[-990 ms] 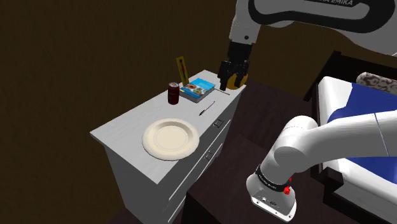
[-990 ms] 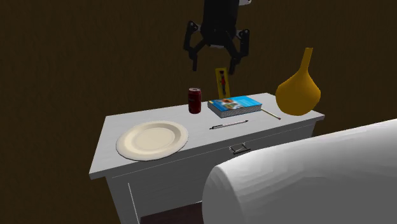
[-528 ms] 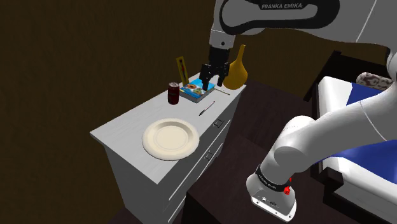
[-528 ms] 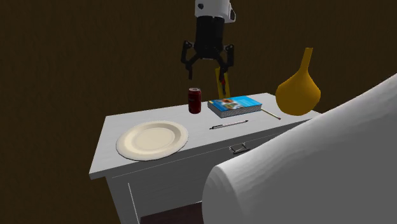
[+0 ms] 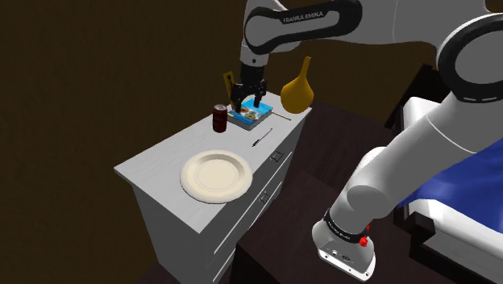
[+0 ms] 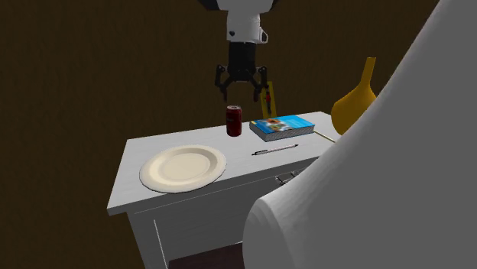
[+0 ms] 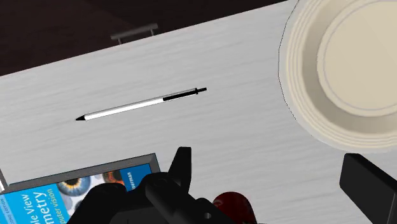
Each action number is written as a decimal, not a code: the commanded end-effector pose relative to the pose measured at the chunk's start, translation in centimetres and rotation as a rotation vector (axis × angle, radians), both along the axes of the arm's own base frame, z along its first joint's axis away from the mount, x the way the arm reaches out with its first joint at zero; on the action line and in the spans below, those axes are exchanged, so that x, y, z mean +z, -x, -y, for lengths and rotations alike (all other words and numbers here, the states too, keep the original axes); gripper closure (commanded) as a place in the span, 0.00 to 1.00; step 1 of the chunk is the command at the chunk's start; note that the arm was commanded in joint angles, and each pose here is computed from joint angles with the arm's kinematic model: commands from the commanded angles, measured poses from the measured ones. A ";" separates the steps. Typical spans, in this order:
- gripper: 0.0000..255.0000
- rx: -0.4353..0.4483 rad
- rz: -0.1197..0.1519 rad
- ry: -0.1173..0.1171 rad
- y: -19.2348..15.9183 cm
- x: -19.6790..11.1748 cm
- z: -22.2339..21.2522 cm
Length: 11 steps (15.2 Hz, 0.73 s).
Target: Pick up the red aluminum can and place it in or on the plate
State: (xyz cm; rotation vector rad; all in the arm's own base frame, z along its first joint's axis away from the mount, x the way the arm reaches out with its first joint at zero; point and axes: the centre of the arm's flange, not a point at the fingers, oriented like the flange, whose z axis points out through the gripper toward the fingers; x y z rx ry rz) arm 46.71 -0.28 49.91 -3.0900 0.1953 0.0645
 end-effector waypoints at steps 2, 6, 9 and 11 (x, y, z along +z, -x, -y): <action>0.00 0.004 0.012 0.016 -3.6 -1.5 0.2; 0.00 0.010 0.025 0.037 -8.3 -3.3 0.4; 0.00 0.014 0.036 0.052 -11.9 -4.6 0.5; 0.00 0.015 0.038 0.056 -12.8 -5.5 0.5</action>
